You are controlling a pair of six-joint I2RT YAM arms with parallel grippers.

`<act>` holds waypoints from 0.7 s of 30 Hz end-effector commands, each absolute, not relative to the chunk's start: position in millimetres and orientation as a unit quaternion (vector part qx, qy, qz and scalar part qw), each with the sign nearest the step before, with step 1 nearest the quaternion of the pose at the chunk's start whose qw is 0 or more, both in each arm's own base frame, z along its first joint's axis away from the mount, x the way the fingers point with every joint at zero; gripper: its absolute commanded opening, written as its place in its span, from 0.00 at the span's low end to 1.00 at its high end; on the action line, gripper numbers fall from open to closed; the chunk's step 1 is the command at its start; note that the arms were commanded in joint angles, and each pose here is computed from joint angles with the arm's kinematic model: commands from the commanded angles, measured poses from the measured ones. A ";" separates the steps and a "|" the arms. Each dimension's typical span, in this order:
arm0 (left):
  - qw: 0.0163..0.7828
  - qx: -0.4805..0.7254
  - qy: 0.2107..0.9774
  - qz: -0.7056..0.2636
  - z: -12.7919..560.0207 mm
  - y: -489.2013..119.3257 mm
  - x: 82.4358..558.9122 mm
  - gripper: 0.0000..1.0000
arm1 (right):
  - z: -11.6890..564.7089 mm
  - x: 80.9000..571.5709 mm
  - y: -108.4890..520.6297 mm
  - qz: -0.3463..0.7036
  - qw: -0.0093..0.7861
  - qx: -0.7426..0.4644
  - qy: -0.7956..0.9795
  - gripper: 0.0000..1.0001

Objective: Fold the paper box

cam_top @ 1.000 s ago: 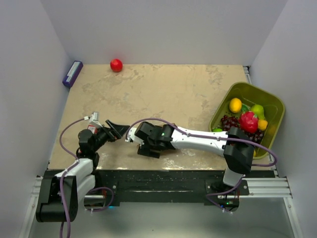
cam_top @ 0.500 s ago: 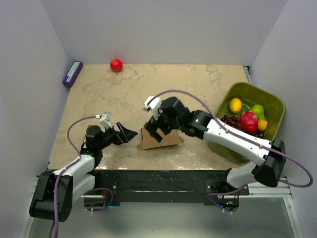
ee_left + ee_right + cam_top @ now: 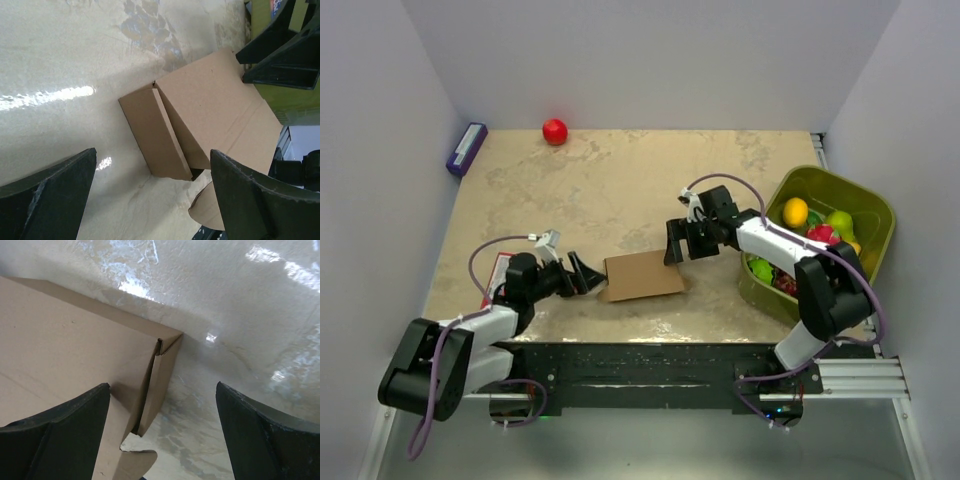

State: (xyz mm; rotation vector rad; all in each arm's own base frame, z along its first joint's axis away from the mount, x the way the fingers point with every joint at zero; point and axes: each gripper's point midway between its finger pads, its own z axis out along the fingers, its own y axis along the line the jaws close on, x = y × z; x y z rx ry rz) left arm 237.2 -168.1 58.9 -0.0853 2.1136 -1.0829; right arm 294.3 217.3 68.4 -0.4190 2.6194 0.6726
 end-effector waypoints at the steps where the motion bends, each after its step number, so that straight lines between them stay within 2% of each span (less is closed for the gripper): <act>1: 0.391 -0.005 0.818 -0.422 62.7 -182.3 246.7 1.00 | 67.9 299.2 234.2 0.311 0.204 -0.132 0.919 0.88; 5: 0.387 -0.006 0.829 -0.404 51.1 -180.5 248.9 1.00 | 39.3 290.3 225.2 0.304 0.176 -0.116 0.929 0.81; 9: 0.384 -0.010 0.836 -0.391 42.4 -176.8 248.0 0.97 | 34.9 289.2 226.9 0.310 0.174 -0.115 0.928 0.75; 12: 0.392 -0.012 0.829 -0.398 49.0 -178.4 251.2 0.97 | 37.6 285.6 232.3 0.328 0.170 -0.123 0.921 0.75; 14: 0.404 -0.009 0.822 -0.401 59.8 -179.8 257.1 1.00 | 40.1 281.7 234.8 0.341 0.165 -0.126 0.917 0.80; 15: 0.407 -0.008 0.821 -0.401 63.3 -180.1 259.0 1.00 | 40.8 279.9 235.8 0.345 0.163 -0.127 0.915 0.86; 18: 0.424 -0.015 0.814 -0.397 76.2 -178.0 265.5 1.00 | 38.6 276.3 237.0 0.352 0.155 -0.129 0.914 0.92; 20: 0.442 -0.033 0.803 -0.397 85.3 -173.5 267.4 1.00 | 33.7 274.8 238.5 0.355 0.148 -0.130 0.914 0.91; 21: 0.449 -0.040 0.797 -0.403 91.4 -172.7 266.7 1.00 | 32.2 273.9 238.8 0.358 0.145 -0.129 0.914 0.82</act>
